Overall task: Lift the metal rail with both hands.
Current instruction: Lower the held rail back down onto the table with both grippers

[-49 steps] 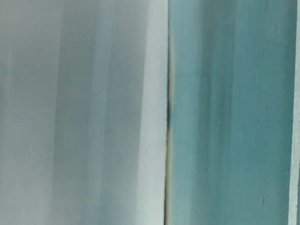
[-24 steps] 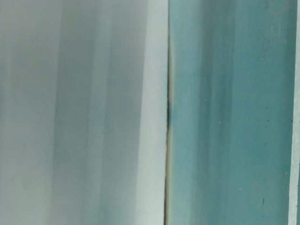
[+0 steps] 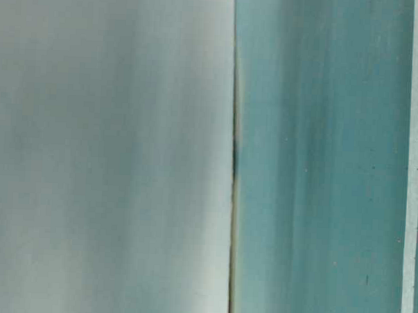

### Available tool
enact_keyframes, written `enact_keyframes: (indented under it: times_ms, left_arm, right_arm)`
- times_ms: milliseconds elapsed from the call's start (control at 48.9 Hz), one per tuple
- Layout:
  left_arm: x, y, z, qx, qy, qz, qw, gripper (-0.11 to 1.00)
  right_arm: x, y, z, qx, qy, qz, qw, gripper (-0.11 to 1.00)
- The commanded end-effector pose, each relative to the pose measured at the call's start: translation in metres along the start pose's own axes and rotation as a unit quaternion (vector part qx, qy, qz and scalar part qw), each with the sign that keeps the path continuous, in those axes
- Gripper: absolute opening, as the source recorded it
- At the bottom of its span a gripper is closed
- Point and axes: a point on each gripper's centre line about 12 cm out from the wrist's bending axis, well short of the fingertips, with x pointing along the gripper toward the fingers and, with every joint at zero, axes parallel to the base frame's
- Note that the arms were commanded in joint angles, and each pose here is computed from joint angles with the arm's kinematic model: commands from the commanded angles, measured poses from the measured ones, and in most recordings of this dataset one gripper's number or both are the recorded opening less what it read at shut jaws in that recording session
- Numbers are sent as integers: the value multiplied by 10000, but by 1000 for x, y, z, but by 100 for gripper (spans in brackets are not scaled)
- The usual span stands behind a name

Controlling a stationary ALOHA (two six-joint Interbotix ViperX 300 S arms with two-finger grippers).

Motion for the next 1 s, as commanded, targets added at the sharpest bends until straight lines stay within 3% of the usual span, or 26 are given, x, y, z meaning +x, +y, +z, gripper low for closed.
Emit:
enact_keyframes:
  times_ms: [0, 470, 982]
  left_arm:
    - [0, 1, 1, -5, -177, 14, 9998, 36]
    - [80, 10, -26, -97, -15, 66, 9999, 36]
    - [148, 14, -58, -132, 77, 75, 9999, 36]
  right_arm:
    - [10, -2, 4, 48, -202, 9, 9998, 39]
    - [80, -14, -11, 153, -340, 1, 9993, 39]
    - [152, -21, -23, -176, -321, -42, 9993, 39]
